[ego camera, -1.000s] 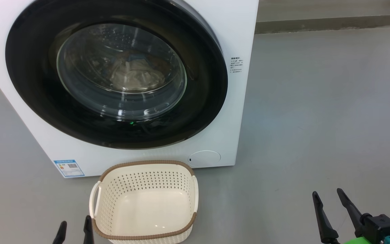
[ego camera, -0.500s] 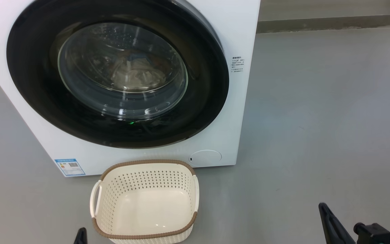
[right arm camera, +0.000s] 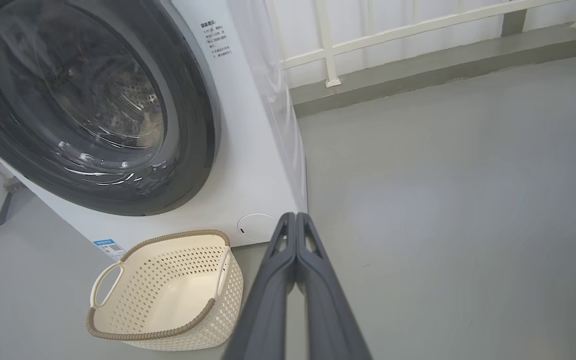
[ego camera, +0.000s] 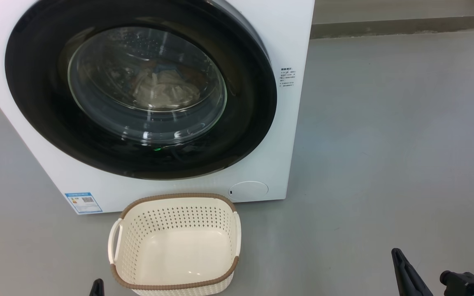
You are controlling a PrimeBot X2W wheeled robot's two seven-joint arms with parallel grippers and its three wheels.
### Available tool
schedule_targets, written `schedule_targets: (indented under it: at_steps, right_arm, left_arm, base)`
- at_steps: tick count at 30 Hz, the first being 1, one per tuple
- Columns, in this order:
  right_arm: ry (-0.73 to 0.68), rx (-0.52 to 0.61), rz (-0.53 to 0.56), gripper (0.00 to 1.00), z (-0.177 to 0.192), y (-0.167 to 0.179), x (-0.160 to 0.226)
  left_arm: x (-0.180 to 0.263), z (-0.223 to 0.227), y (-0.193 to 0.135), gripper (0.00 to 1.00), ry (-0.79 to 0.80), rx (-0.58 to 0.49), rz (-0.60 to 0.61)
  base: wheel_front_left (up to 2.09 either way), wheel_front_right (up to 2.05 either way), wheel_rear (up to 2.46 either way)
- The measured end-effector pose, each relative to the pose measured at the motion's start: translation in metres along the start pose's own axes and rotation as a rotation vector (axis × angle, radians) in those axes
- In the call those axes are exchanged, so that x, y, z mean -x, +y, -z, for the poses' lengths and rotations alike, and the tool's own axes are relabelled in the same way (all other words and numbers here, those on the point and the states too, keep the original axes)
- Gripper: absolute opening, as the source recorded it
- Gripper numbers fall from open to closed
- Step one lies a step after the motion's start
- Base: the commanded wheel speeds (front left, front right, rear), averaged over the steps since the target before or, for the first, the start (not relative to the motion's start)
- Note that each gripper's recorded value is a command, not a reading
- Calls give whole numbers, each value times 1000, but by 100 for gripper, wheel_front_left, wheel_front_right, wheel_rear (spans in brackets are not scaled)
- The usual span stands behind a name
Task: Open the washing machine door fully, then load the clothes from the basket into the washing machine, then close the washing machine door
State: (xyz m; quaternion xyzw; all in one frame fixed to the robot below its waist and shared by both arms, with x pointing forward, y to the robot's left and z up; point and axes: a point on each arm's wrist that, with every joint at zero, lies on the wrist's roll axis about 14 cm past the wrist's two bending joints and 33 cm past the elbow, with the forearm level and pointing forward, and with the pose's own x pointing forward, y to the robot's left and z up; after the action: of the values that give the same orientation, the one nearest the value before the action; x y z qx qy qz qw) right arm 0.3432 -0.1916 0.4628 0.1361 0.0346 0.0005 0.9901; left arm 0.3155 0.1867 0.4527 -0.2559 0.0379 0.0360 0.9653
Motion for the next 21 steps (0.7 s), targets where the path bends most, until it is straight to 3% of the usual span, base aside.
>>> schedule_targets:
  at_steps: [21]
  right_arm:
    - [8,-240,46,0,-2,-7,-5]
  left_arm:
    - [-9,-2,2,0,16,197,-24]
  base:
    - [0,0,0]
